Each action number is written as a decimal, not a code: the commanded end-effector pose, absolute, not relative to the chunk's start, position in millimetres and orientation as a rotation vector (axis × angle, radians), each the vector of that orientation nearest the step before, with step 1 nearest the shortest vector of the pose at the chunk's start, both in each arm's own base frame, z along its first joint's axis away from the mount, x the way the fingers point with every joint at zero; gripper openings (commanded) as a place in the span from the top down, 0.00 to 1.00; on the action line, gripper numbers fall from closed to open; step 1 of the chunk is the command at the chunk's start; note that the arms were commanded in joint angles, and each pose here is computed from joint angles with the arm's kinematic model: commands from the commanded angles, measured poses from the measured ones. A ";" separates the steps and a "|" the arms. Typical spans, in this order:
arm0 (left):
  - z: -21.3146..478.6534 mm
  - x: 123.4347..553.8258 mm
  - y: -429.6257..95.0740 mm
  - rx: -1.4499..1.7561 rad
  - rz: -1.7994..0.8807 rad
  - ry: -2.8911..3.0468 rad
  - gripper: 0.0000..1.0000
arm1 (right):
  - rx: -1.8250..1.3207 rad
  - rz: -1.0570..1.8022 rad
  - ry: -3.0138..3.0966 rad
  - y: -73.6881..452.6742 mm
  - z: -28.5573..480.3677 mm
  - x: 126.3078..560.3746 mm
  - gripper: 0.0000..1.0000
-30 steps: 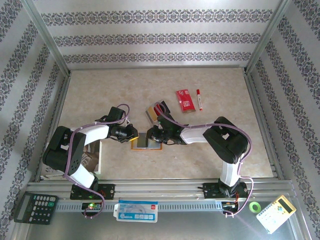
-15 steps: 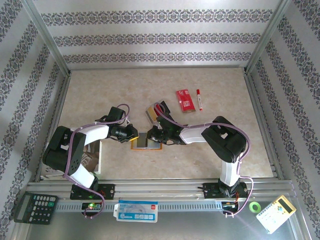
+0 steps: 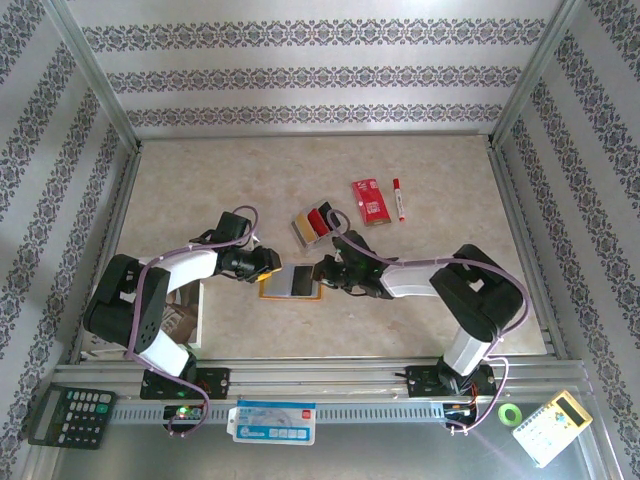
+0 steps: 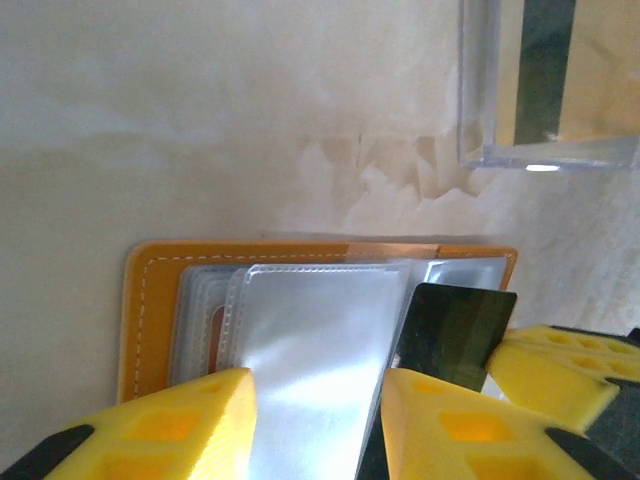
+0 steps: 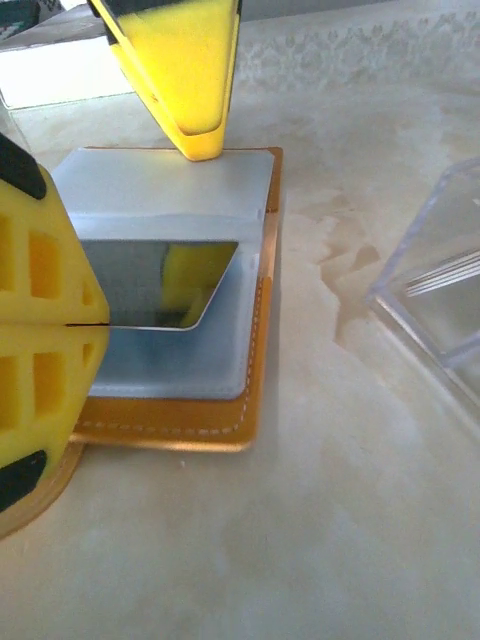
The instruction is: Take the credit cards out of the card holder
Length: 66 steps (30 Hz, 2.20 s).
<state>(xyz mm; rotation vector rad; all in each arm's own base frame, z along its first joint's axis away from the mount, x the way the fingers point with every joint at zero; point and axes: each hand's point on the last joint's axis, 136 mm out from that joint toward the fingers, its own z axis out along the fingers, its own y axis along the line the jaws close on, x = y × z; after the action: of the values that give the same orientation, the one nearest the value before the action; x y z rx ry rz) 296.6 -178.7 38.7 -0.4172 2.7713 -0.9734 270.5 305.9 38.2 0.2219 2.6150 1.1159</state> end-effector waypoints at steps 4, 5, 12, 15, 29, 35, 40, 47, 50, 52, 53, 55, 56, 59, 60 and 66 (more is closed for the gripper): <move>90.9 326.6 -190.2 -0.394 -1.072 2.561 0.43 | 0.047 1.184 2.395 300.5 91.4 282.3 1.00; 99.3 329.0 -189.9 -0.397 -1.080 2.532 0.41 | 0.043 1.201 2.374 298.4 97.4 284.2 1.00; 166.6 338.5 -205.8 -0.349 -1.303 2.296 0.13 | 0.015 1.419 2.157 288.6 164.3 307.8 1.00; 191.8 337.9 -217.7 -0.284 -1.432 2.223 0.10 | -0.005 1.521 2.085 288.3 192.2 316.0 1.00; 246.5 328.3 -246.5 -0.106 -1.747 2.006 0.28 | -0.028 1.820 1.901 288.8 259.2 323.2 1.00; 262.4 330.4 -252.7 -0.073 -1.821 1.941 0.58 | -0.035 1.848 1.870 287.8 269.0 319.9 1.00; 270.5 329.8 -252.2 -0.076 -1.836 1.909 0.93 | -0.023 1.863 1.860 289.5 272.0 319.1 1.00; 277.6 333.5 -243.8 -0.164 -1.806 1.870 1.00 | -0.018 1.906 1.838 307.9 280.6 312.3 0.71; 274.0 336.8 -240.0 -0.199 -1.775 1.883 1.00 | -0.008 1.914 1.802 312.2 287.9 313.4 0.76; 270.2 338.8 -236.9 -0.221 -1.757 1.893 1.00 | 0.014 1.902 1.796 311.3 288.0 316.3 0.82; 269.1 339.0 -235.5 -0.229 -1.752 1.895 1.00 | 0.026 1.897 1.799 310.4 286.6 317.8 0.85; 263.8 340.6 -230.8 -0.255 -1.732 1.902 1.00 | 0.056 1.876 1.827 308.3 279.2 322.3 0.94; 260.5 341.5 -227.4 -0.273 -1.718 1.908 0.97 | 0.070 1.863 1.846 307.2 275.0 324.7 0.96; 243.9 344.4 -214.2 -0.331 -1.630 1.960 0.71 | 0.095 1.805 1.900 301.8 261.8 331.8 1.00; 234.2 345.5 -206.8 -0.370 -1.578 1.995 0.65 | 0.106 1.763 1.928 298.2 255.4 334.7 1.00; 177.5 348.7 -142.7 -0.572 -1.199 2.171 0.33 | 0.110 1.379 2.150 265.5 211.0 348.2 1.00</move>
<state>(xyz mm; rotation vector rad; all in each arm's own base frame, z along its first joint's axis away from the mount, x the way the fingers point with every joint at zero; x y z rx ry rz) 354.5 -173.8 216.4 -0.4951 2.0419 -1.4326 341.4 285.0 223.0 0.1610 2.0700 1.6184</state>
